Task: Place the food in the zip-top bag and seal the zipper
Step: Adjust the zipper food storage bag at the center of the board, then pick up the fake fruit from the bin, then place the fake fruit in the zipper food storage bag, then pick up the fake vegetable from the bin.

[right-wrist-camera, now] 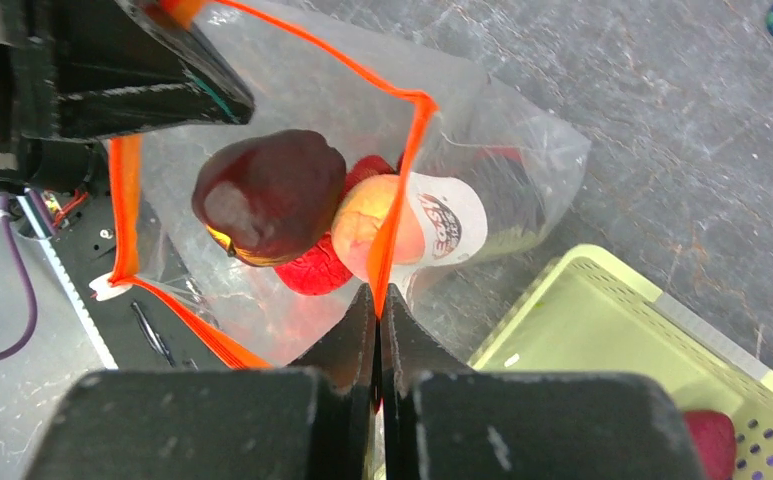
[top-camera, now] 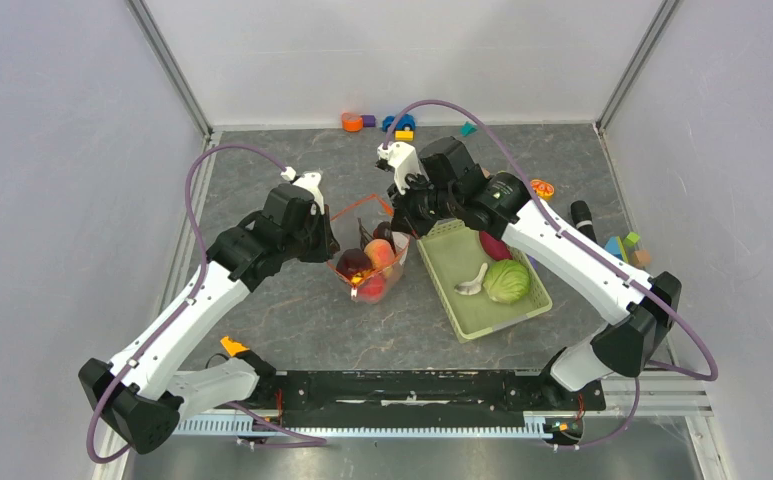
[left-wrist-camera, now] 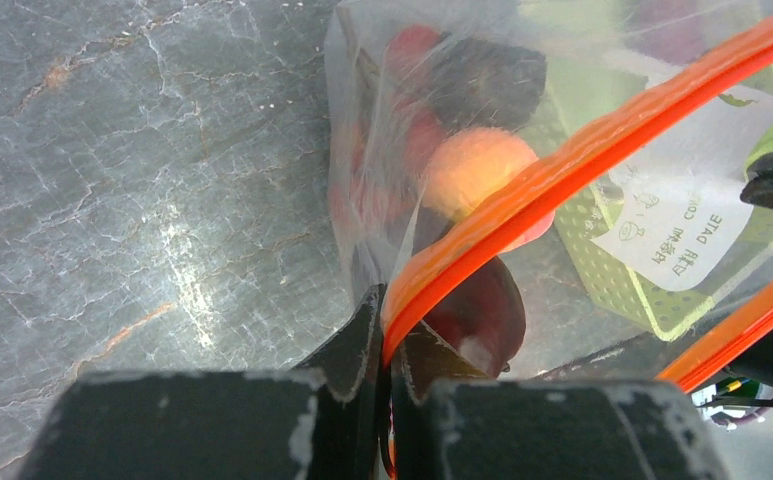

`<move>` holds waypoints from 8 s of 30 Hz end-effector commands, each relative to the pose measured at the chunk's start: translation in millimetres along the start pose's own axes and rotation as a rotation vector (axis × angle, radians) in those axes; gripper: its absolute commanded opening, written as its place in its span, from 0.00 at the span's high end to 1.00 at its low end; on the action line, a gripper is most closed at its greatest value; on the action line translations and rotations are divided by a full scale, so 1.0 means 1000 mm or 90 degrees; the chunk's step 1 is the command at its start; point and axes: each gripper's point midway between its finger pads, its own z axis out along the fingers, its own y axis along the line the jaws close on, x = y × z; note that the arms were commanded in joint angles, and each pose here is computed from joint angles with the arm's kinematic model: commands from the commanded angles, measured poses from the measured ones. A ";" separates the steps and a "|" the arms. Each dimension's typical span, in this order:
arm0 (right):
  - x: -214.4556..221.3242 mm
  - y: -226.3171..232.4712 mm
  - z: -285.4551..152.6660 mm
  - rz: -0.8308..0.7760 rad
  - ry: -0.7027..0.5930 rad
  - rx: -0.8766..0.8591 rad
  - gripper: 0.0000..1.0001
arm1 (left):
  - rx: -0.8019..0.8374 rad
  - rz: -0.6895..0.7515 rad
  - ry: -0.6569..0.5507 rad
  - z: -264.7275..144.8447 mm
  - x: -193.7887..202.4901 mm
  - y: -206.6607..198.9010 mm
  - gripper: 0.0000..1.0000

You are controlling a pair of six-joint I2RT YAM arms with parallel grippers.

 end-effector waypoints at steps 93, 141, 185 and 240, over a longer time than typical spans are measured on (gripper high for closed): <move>0.231 -0.235 0.001 0.092 0.245 0.678 0.33 | 0.071 0.036 0.035 0.008 0.001 -0.022 0.98; -0.027 -0.034 -0.082 -0.062 -0.469 0.012 0.71 | 0.101 0.035 0.045 0.006 0.004 -0.030 0.98; -0.006 0.009 0.036 -0.253 -0.197 0.110 0.38 | 0.116 0.037 0.038 0.003 0.003 -0.034 0.98; 0.226 -0.133 -0.079 0.349 0.123 0.546 0.02 | 0.138 0.028 0.044 0.001 0.005 -0.040 0.97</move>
